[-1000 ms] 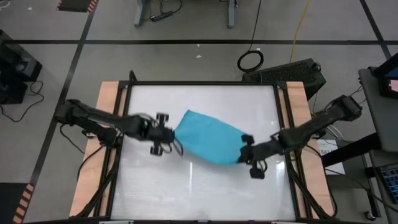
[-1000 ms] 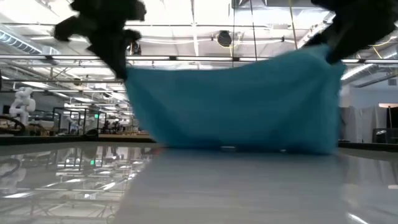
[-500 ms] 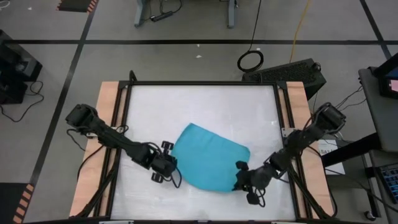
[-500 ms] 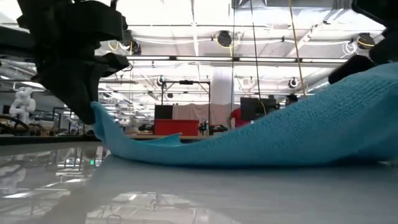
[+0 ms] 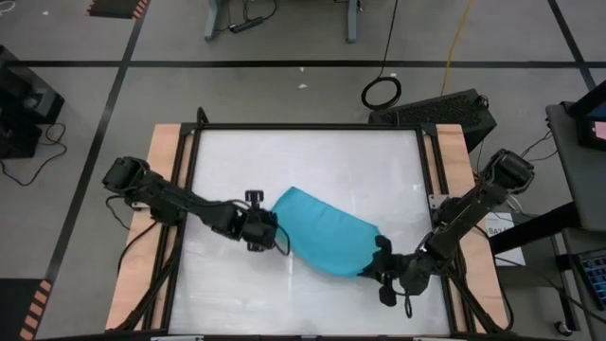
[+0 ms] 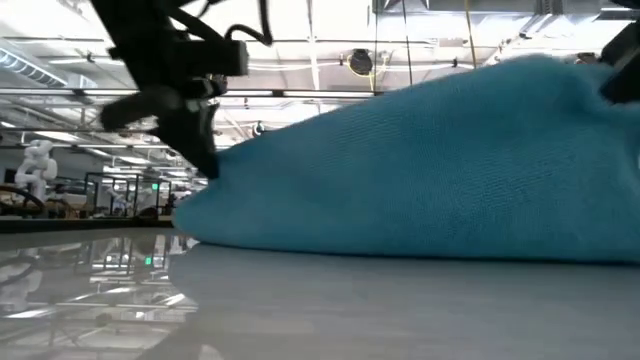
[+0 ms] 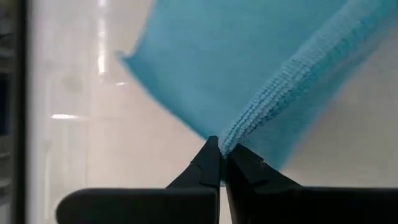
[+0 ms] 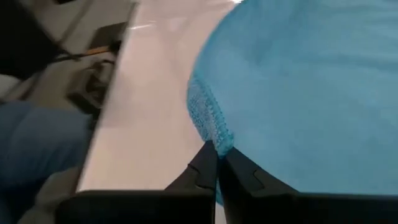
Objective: Roll towel into tight, uniform cylinder
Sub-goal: Roll the blue towel
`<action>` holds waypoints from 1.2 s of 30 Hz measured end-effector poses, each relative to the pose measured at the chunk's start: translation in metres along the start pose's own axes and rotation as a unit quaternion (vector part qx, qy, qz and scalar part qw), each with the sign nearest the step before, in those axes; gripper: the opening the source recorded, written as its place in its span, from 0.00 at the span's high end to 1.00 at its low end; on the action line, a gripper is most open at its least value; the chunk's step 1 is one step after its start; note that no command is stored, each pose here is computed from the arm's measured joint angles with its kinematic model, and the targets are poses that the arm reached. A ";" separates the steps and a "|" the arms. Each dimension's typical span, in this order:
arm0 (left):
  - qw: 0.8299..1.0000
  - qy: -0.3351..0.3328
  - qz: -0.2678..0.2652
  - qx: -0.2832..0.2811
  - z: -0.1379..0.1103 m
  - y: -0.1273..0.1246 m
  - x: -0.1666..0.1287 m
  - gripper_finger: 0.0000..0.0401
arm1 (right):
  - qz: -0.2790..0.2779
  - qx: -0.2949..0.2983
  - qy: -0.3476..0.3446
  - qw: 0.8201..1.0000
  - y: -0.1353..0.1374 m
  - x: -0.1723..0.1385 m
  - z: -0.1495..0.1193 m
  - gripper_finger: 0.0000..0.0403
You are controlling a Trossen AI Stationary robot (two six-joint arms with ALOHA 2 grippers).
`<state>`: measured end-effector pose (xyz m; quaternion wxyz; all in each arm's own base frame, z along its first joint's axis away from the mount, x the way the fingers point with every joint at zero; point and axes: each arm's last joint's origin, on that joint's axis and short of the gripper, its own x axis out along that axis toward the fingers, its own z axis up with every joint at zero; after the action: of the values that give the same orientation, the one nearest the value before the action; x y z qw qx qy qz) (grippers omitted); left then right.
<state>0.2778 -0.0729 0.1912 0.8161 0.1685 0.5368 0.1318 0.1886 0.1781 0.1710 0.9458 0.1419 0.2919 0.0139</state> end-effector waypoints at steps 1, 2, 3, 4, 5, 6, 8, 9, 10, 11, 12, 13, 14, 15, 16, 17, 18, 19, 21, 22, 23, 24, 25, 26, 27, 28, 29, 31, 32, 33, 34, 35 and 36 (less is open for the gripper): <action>1.000 0.000 0.013 -0.006 0.001 0.005 0.002 0.98 | -0.017 0.013 0.002 1.000 -0.003 -0.002 -0.001 1.00; 1.000 -0.001 0.025 -0.013 0.002 0.010 0.005 0.98 | -0.035 0.028 0.005 0.999 -0.006 -0.005 -0.001 1.00; 0.999 -0.007 0.034 -0.019 0.005 0.015 0.007 0.98 | -0.049 0.042 0.007 0.998 -0.009 -0.006 -0.002 1.00; 0.999 -0.016 0.040 -0.027 0.007 0.019 0.009 0.98 | -0.059 0.056 0.009 0.997 -0.011 -0.008 -0.002 1.00; 0.998 -0.025 0.042 -0.030 0.010 0.023 0.011 0.98 | -0.067 0.068 0.012 0.995 -0.013 -0.009 -0.003 1.00; 0.998 -0.035 0.045 -0.034 0.013 0.027 0.013 0.98 | -0.073 0.075 0.015 0.994 -0.014 -0.009 -0.004 1.00; 0.996 -0.056 0.049 -0.044 0.019 0.034 0.016 0.98 | -0.075 0.087 0.017 0.993 -0.014 -0.010 -0.005 1.00; 0.996 -0.063 0.053 -0.044 0.021 0.038 0.018 0.98 | -0.078 0.093 0.018 0.992 -0.015 -0.010 -0.005 1.00; 0.995 -0.070 0.056 -0.047 0.023 0.042 0.020 0.98 | -0.082 0.098 0.021 0.992 -0.016 -0.010 -0.006 1.00; 0.994 -0.076 0.059 -0.051 0.025 0.046 0.021 0.98 | -0.086 0.104 0.023 0.991 -0.017 -0.011 -0.007 1.00; 0.993 -0.079 0.063 -0.053 0.026 0.050 0.023 0.98 | -0.090 0.110 0.026 0.990 -0.017 -0.011 -0.008 1.00; 0.993 -0.081 0.067 -0.058 0.027 0.055 0.025 0.98 | -0.094 0.114 0.027 0.989 -0.018 -0.011 -0.008 1.00; 0.992 -0.083 0.070 -0.059 0.028 0.059 0.026 0.98 | -0.099 0.118 0.030 0.988 -0.019 -0.011 -0.009 1.00; 0.992 -0.083 0.071 -0.063 0.028 0.063 0.028 0.98 | -0.103 0.122 0.032 0.987 -0.020 -0.011 -0.010 1.00; 0.992 -0.081 0.070 -0.066 0.028 0.067 0.030 0.98 | -0.109 0.126 0.034 0.986 -0.021 -0.012 -0.010 1.00; 0.992 -0.078 0.068 -0.068 0.027 0.071 0.032 0.98 | -0.115 0.128 0.035 0.984 -0.022 -0.012 -0.011 1.00; 0.993 -0.075 0.066 -0.069 0.027 0.074 0.034 0.98 | -0.121 0.132 0.037 0.983 -0.023 -0.012 -0.012 1.00; 0.993 -0.072 0.063 -0.072 0.027 0.077 0.037 0.98 | -0.131 0.137 0.036 0.981 -0.025 -0.013 -0.013 1.00; 0.993 -0.064 0.058 -0.078 0.026 0.081 0.043 0.98 | -0.150 0.147 0.035 0.977 -0.028 -0.014 -0.015 1.00; 0.994 -0.058 0.054 -0.078 0.025 0.083 0.047 0.98 | -0.158 0.153 0.035 0.975 -0.030 -0.014 -0.015 1.00; 0.994 -0.057 0.052 -0.079 0.025 0.084 0.051 0.98 | -0.166 0.158 0.032 0.973 -0.031 -0.015 -0.016 1.00; 0.994 -0.055 0.047 -0.082 0.025 0.085 0.056 0.98 | -0.173 0.163 0.029 0.971 -0.032 -0.015 -0.016 1.00; 0.994 -0.051 0.045 -0.082 0.025 0.085 0.061 0.98 | -0.178 0.167 0.027 0.969 -0.033 -0.016 -0.017 1.00; 0.995 -0.046 0.042 -0.077 0.025 0.085 0.067 0.98 | -0.182 0.170 0.024 0.968 -0.034 -0.016 -0.017 1.00; 0.995 -0.045 0.040 -0.074 0.025 0.084 0.072 0.98 | -0.186 0.173 0.020 0.967 -0.034 -0.016 -0.017 1.00; 0.995 -0.045 0.041 -0.074 0.026 0.083 0.078 0.97 | -0.189 0.175 0.019 0.966 -0.035 -0.016 -0.017 1.00; 0.995 -0.045 0.042 -0.075 0.027 0.082 0.082 0.96 | -0.192 0.176 0.019 0.965 -0.035 -0.017 -0.018 1.00; 0.995 -0.046 0.043 -0.076 0.027 0.081 0.091 0.91 | -0.202 0.181 0.021 0.962 -0.037 -0.017 -0.019 0.99; 0.995 -0.047 0.045 -0.073 0.028 0.080 0.094 0.88 | -0.211 0.183 0.023 0.960 -0.039 -0.018 -0.020 0.98; 0.995 -0.048 0.053 -0.071 0.029 0.079 0.096 0.85 | -0.221 0.186 0.026 0.957 -0.041 -0.018 -0.021 0.96; 0.994 -0.048 0.062 -0.072 0.029 0.079 0.097 0.81 | -0.232 0.190 0.028 0.953 -0.043 -0.019 -0.023 0.93; 0.993 -0.051 0.072 -0.075 0.030 0.080 0.098 0.77 | -0.244 0.192 0.031 0.950 -0.045 -0.020 -0.025 0.91; 0.992 -0.056 0.080 -0.078 0.031 0.080 0.097 0.73 | -0.256 0.194 0.034 0.946 -0.047 -0.021 -0.026 0.88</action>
<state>0.3415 0.0342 0.1548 0.8426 0.1541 0.4629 0.2280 0.1542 0.1375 0.1486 0.8611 0.2428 0.3474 -0.2808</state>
